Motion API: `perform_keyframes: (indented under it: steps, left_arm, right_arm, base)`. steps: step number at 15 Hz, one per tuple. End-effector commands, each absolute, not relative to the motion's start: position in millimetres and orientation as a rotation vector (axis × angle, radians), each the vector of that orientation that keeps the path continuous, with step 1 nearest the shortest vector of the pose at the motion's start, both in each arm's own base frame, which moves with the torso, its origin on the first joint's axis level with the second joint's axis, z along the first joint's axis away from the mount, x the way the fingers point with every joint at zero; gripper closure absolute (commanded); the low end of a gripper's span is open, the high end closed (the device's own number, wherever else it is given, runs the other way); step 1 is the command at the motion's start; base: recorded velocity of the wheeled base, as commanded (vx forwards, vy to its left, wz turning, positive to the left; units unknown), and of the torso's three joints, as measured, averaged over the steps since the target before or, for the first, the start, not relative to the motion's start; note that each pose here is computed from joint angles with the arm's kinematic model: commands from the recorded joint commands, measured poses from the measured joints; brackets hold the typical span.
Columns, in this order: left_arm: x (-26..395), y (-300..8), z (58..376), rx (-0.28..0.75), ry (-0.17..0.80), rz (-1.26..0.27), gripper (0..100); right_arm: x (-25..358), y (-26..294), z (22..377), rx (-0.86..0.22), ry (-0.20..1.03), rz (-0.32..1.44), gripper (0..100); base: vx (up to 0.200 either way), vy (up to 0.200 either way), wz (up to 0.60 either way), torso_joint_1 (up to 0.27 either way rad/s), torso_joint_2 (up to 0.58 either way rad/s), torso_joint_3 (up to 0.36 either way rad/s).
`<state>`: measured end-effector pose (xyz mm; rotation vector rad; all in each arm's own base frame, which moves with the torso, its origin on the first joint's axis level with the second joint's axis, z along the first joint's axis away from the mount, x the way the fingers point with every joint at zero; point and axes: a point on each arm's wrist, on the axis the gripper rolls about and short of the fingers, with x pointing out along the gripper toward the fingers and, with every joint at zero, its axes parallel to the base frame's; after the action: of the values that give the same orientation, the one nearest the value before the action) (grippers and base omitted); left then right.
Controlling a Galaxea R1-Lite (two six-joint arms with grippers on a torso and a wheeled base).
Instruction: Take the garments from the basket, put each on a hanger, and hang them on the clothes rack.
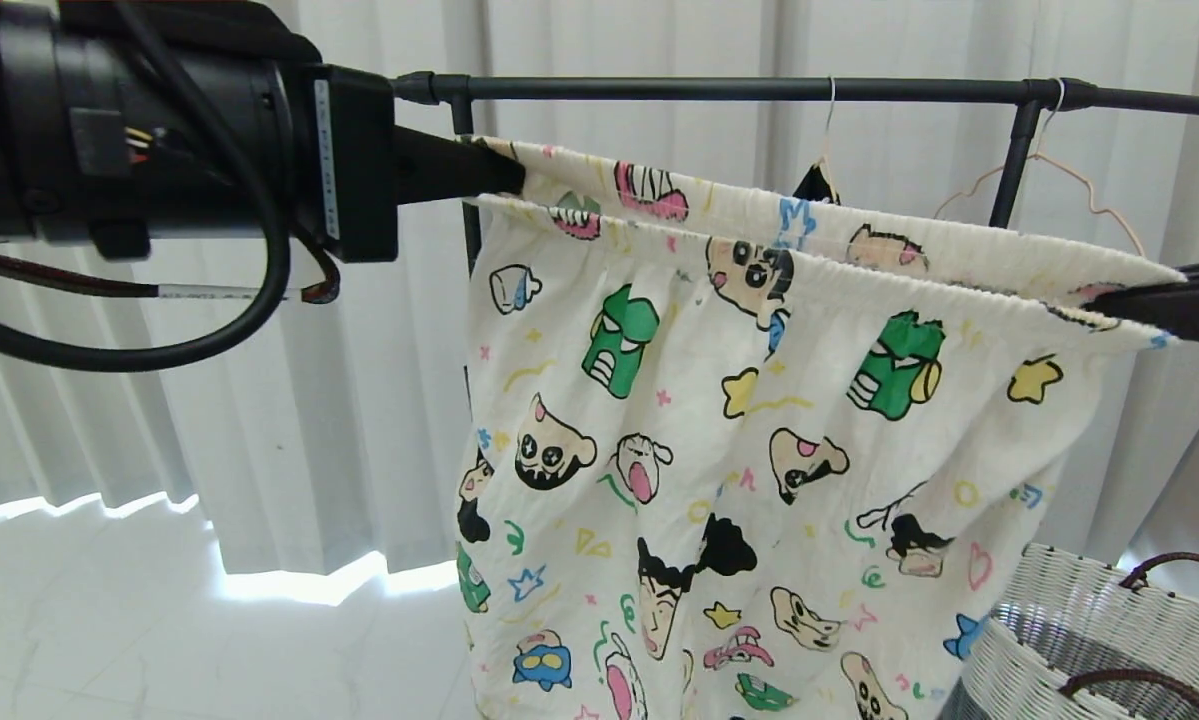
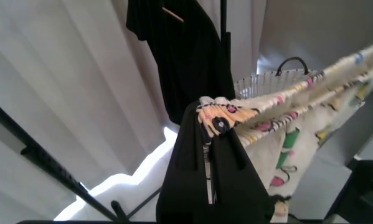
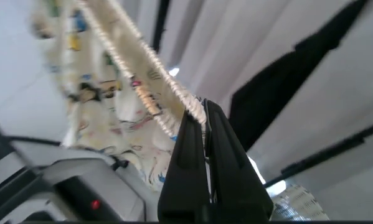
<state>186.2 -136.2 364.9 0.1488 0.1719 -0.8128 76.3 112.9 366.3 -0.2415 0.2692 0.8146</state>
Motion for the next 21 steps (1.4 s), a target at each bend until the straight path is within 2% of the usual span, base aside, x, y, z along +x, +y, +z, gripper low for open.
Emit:
perform_keyframes:
  steps: [1, 4, 11, 17, 21]
  left_arm:
    - [196.4, -149.5, 360.5, 0.154, 0.182, -0.814, 100]
    - [197.3, -152.8, 361.8, 0.156, 0.177, -0.786, 100]
    - [179.9, -138.7, 354.9, 0.156, 0.196, -0.779, 100]
    - [175.8, -138.7, 352.1, 0.158, 0.205, -0.793, 100]
    - [139.6, -123.0, 349.4, 0.172, 0.232, -0.850, 100]
  right_arm:
    - [64.7, 122.6, 363.0, -0.266, 0.274, 0.925, 100]
    - [67.3, 134.9, 358.7, -0.286, 0.298, 0.946, 100]
    - [79.6, 125.9, 360.2, -0.248, 0.311, 0.866, 100]
    - [81.4, 122.3, 360.8, -0.244, 0.308, 0.844, 100]
    - [121.3, 135.5, 366.5, -0.188, 0.213, 0.712, 100]
  base:
    - [0.000, 0.000, 0.00, 0.000, 0.00, 0.000]
    - [0.000, 0.000, 0.00, 0.000, 0.00, 0.000]
    - [0.000, 0.000, 0.00, 0.000, 0.00, 0.000]
    - [0.000, 0.000, 0.00, 0.000, 0.00, 0.000]
    - [0.000, 0.000, 0.00, 0.000, 0.00, 0.000]
